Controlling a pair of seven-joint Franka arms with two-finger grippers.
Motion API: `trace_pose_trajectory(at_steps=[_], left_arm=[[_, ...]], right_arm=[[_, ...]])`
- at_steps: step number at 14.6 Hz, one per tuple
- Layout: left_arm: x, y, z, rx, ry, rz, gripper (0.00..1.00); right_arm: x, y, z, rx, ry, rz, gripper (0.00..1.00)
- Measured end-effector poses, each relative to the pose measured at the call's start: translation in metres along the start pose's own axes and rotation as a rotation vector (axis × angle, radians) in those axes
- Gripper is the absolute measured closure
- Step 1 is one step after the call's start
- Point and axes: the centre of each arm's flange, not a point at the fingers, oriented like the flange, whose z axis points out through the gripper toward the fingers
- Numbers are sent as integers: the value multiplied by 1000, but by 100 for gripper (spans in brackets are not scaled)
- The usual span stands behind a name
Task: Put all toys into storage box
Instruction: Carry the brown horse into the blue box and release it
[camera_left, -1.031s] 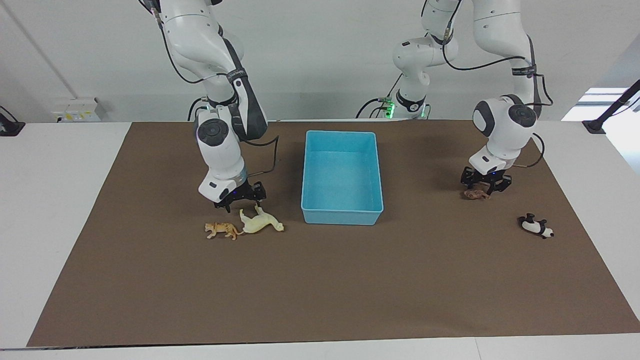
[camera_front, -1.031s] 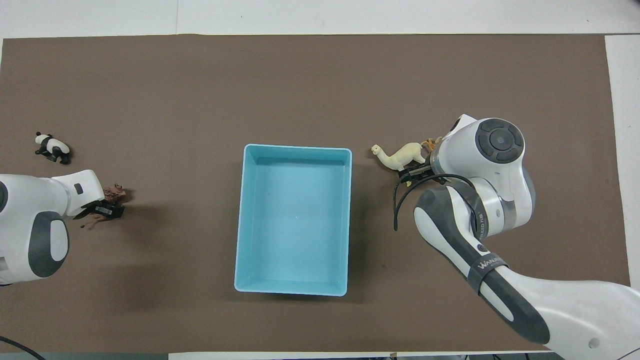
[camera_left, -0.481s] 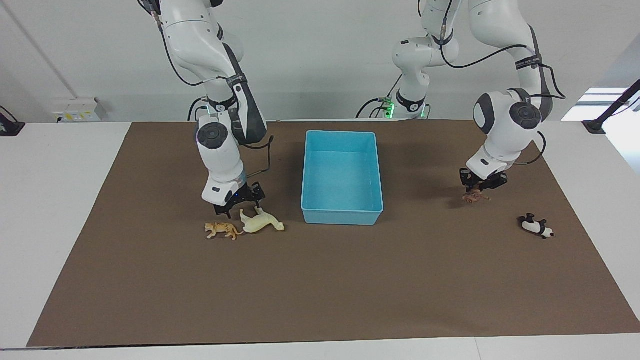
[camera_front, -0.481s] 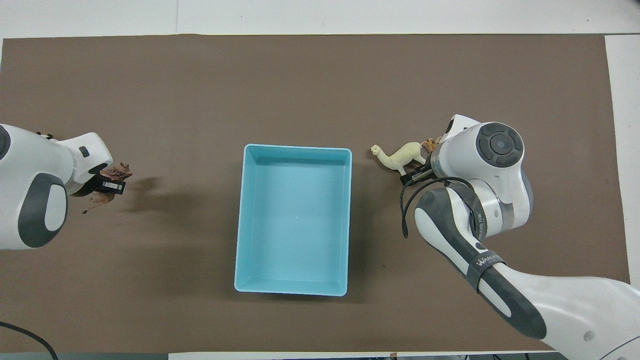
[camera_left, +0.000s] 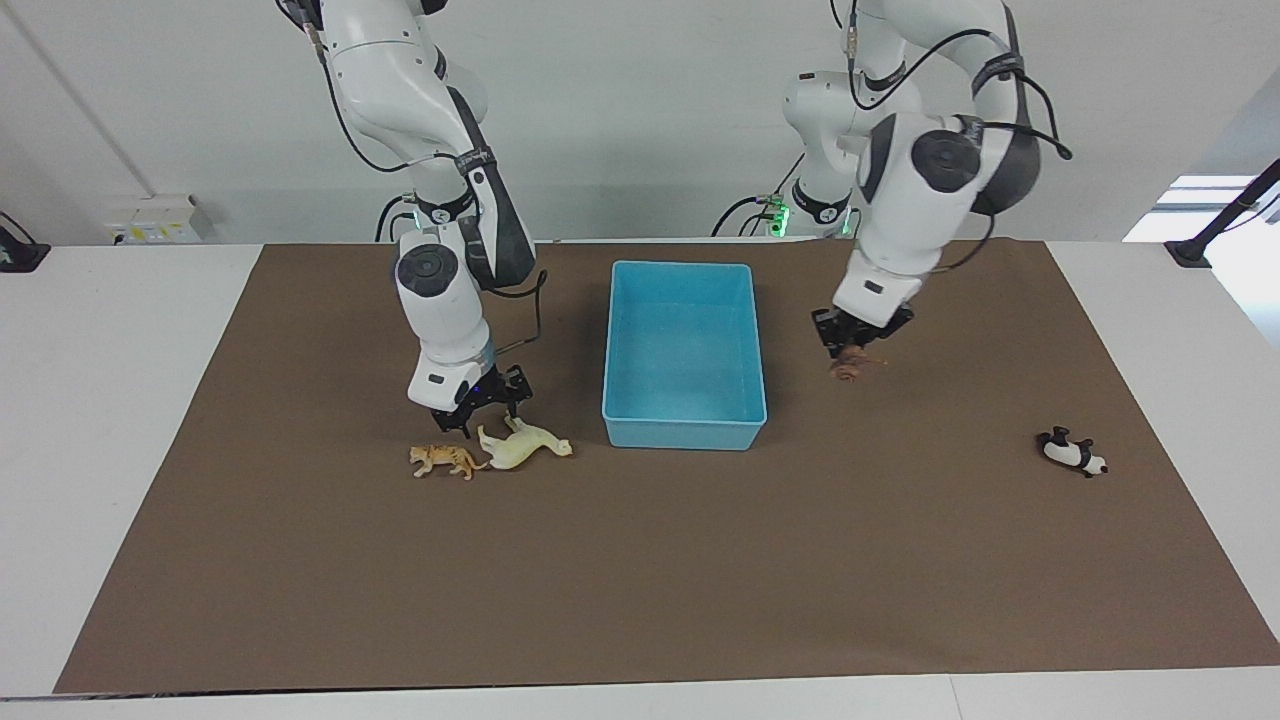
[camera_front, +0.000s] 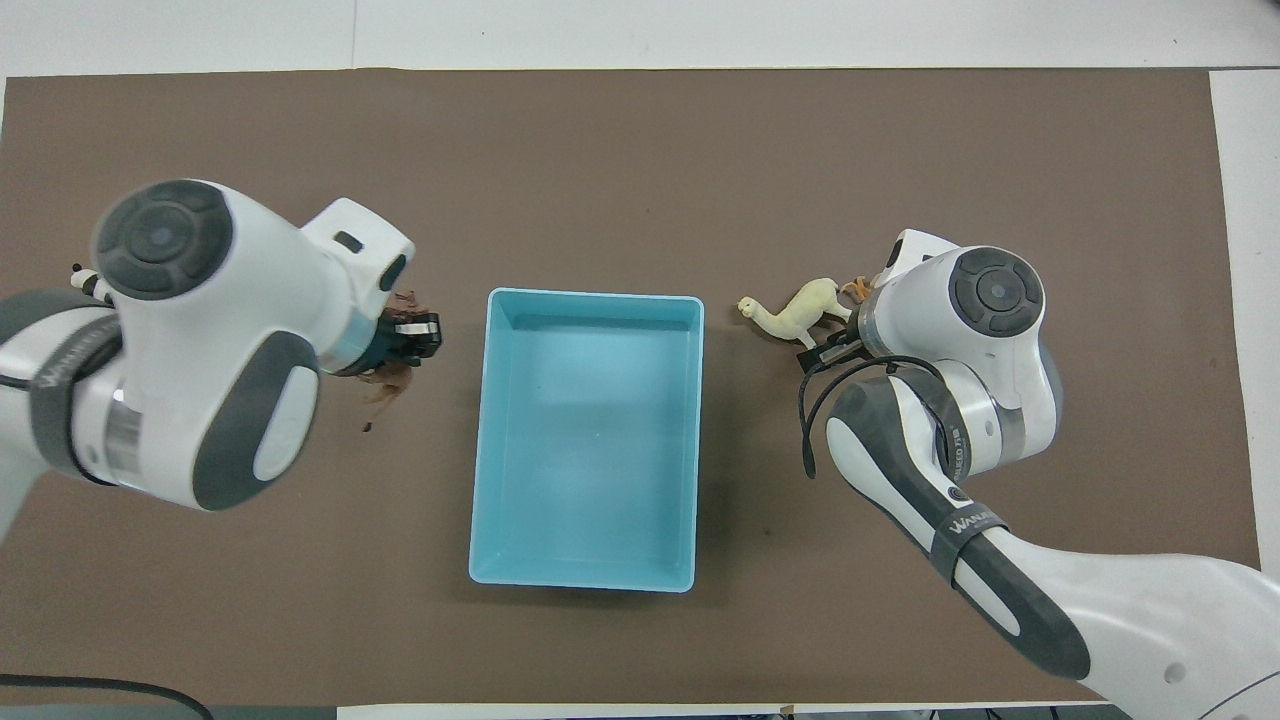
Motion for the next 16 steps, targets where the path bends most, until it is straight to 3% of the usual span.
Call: trace_pose_trajectory(at_steps=[1,4,7,8,12,13,16], left_arm=[[-18,28,1,-2,5,-33,69],[-58,80,12,-19,26,-105,69],[-83,99,34,-14,21,-135,67],[-84,99,36,-10,18,-138,57],[-80,91,32,-11,20,-154,19],[-79,89,30,-10,19,-158,3],[-62,57,14,0,11,-223,0]], right_arm=[[0,0,0,0,0,-1,36],[-1,0,3,1,-5,0,52],[-1,0,5,1,-6,-1,85],[-1,0,5,1,-6,-1,90],[-1,0,5,1,-6,-1,90],[-1,0,5,1,-6,-1,90],[0,0,4,0,-4,-1,90]])
